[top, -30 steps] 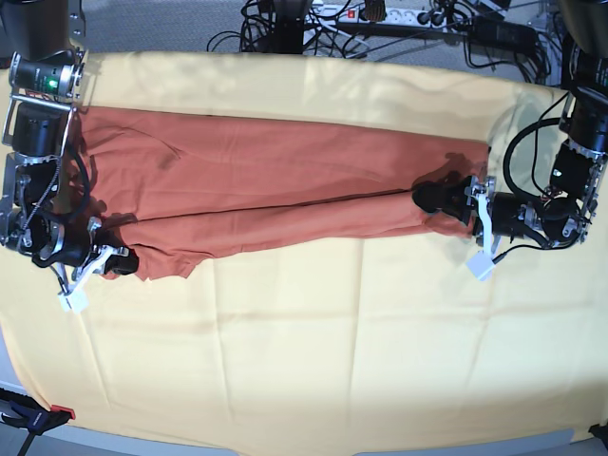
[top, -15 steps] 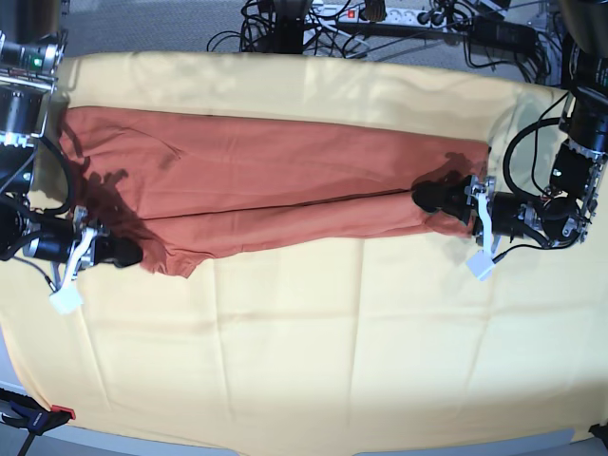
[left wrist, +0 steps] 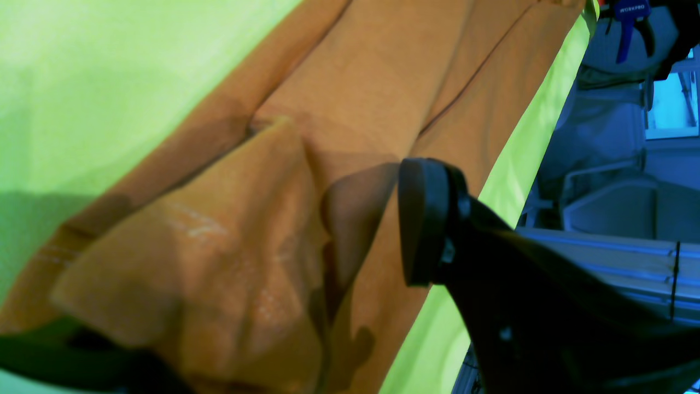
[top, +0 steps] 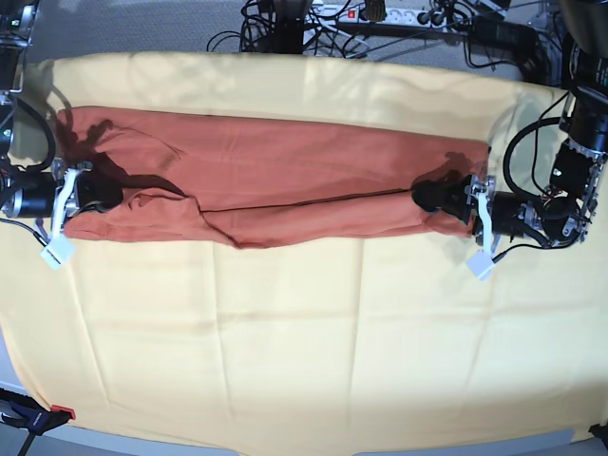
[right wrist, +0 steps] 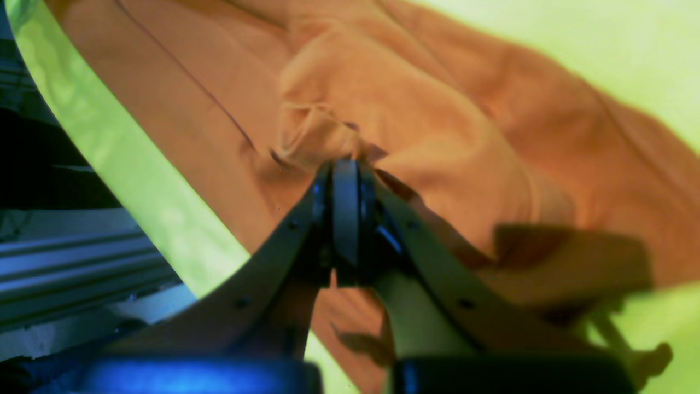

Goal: Fold the T-shirt properly
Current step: 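Lay the folded strip flat and open both grippers, lifting away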

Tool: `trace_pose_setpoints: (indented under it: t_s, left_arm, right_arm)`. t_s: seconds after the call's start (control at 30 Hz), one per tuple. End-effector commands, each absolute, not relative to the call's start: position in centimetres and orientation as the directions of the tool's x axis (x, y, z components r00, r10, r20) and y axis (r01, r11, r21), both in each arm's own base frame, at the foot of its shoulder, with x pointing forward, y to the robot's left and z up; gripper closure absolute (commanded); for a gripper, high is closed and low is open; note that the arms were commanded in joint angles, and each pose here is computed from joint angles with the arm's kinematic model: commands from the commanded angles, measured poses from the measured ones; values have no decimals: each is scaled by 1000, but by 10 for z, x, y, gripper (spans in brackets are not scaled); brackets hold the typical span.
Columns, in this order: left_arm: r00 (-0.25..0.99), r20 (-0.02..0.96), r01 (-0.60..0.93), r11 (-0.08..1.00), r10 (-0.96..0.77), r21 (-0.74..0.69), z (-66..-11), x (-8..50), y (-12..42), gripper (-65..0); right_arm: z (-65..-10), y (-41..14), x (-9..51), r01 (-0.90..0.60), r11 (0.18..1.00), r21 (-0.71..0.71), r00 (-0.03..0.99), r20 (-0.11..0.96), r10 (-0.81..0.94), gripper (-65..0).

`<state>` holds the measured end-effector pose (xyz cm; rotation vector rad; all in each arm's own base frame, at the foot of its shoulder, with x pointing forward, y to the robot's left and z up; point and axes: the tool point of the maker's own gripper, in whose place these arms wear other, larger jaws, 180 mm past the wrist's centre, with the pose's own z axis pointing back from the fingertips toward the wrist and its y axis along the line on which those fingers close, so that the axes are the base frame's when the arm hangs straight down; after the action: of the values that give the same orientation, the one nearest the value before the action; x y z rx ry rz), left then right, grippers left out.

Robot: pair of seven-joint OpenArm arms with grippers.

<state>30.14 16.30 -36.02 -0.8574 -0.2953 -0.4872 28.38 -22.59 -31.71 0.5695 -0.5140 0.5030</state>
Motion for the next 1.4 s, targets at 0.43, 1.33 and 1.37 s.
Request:
trace_pose_setpoints:
  t_s: [0.43, 1.33, 1.37]
  left_arm:
    - [854, 392, 518, 634, -342, -574, -358, 297, 207, -312]
    - [826, 455, 514, 778, -334, -362, -282, 332, 303, -312]
    - [821, 473, 510, 784, -320, -354, -276, 335, 307, -312]
  right_arm:
    - [-336, -266, 278, -535, 818, 210, 780, 495, 383, 0]
    - [-273, -271, 287, -553, 777, 300, 720, 642, 265, -253]
    - [-270, -273, 290, -546, 783, 297, 712, 657, 247, -253]
